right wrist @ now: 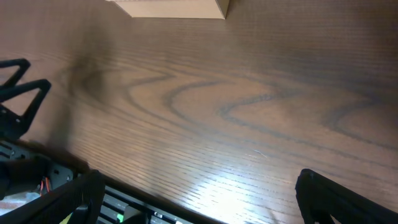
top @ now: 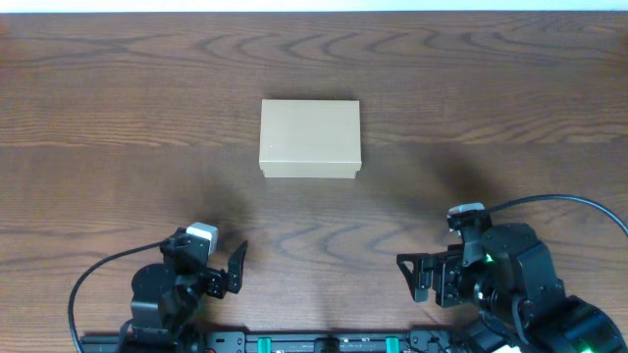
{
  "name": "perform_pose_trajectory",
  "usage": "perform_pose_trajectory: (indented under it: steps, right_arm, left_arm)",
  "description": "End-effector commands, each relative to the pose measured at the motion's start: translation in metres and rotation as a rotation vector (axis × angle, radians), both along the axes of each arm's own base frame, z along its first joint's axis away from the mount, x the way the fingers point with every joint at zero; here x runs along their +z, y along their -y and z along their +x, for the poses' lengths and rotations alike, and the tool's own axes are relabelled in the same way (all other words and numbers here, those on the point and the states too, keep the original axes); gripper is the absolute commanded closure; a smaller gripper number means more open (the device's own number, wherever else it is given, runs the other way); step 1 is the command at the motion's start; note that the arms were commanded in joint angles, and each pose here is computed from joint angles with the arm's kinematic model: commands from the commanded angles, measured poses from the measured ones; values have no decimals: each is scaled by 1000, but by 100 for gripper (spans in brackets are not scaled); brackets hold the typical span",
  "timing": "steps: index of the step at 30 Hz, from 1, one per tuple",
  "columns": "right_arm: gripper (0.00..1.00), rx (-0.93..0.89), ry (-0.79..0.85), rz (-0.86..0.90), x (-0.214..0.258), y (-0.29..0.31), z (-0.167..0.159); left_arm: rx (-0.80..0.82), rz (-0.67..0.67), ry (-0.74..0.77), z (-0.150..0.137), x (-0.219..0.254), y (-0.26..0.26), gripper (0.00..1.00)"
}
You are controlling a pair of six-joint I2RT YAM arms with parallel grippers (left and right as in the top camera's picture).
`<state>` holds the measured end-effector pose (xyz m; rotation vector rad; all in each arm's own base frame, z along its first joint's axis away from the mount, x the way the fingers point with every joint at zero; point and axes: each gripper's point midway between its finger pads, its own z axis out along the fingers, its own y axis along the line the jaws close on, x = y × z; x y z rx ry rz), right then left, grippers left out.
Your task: Pack container
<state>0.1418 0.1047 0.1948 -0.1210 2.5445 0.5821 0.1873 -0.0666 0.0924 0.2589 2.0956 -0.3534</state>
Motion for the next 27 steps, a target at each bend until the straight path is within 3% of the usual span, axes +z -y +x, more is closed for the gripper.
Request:
perform_pose_trajectory:
  steps: [1, 27]
  right_arm:
    - [1, 7, -10, 9, -1, -2, -2]
    - [1, 7, -10, 9, -1, -2, -2]
  left_arm:
    - [35, -31, -18, 1, -5, -2, 5]
    - [54, -20, -17, 2, -5, -6, 5]
